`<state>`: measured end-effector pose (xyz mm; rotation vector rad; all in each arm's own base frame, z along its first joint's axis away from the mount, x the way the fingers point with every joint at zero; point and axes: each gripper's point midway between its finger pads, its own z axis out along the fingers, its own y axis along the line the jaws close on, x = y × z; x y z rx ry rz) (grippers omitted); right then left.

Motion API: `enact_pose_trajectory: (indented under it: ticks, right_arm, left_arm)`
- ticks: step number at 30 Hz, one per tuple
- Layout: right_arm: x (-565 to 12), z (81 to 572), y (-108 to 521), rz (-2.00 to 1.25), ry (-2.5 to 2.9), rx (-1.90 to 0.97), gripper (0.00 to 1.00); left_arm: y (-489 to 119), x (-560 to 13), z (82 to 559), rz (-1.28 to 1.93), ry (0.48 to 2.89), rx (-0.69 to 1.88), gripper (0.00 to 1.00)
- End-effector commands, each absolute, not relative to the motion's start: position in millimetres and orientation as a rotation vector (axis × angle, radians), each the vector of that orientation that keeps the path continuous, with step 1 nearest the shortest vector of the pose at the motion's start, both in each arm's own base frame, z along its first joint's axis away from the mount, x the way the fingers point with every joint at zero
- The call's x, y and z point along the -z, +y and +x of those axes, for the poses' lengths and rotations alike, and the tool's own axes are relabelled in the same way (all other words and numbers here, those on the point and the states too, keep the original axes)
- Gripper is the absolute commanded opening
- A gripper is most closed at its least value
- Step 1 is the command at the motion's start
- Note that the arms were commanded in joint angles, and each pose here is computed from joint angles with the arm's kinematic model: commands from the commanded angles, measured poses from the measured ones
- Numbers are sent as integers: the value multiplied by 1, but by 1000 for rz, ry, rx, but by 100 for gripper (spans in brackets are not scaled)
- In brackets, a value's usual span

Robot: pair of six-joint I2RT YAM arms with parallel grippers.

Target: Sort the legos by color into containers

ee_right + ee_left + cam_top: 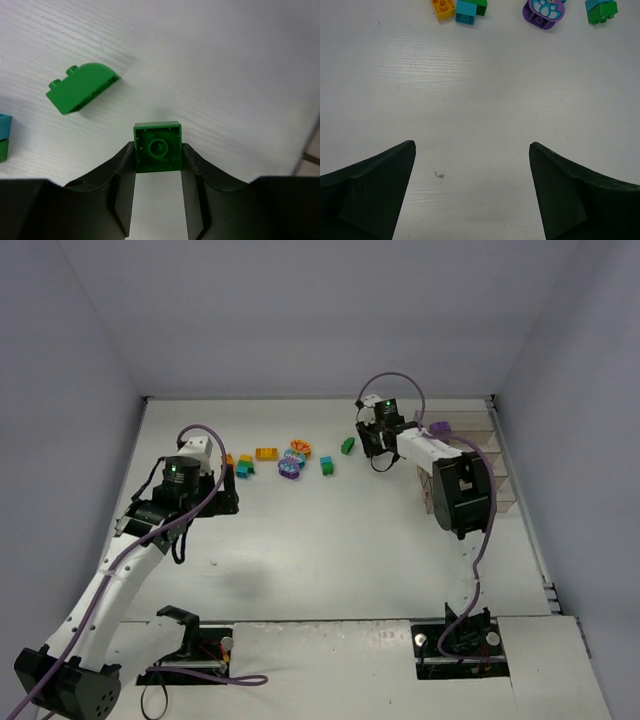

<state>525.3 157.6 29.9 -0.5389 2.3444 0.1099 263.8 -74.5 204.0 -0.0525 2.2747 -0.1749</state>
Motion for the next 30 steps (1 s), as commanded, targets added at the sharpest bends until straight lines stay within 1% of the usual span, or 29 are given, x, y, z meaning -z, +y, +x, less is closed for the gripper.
enact_pose_trajectory:
  ticks: [1,2,3,7,13,19,24,30]
  right_arm:
    - [-160,543,123,-344,2090,2,0]
    - [-169,542,115,-312,2078,2,0]
    - [-190,540,103,-273,2045,4,0]
    - [-203,535,40,-116,2043,54,0]
    - [-183,523,-26,-6,2104,111,2]
    - [-151,521,-54,36,2180,104,7]
    - [-127,521,-63,49,2235,103,10]
    - [-105,512,-62,63,2306,81,30]
  left_arm:
    - [-86,-214,275,-29,2228,231,89]
    - [-87,-215,276,-31,2225,239,89]
    - [-87,-215,277,-35,2226,244,89]
    - [-88,-217,277,-42,2219,251,89]
    - [-88,-216,274,-43,2211,261,89]
    - [-86,-218,267,-38,2205,260,89]
    - [-84,-217,262,-30,2212,254,89]
    - [-84,-216,263,-36,2213,255,89]
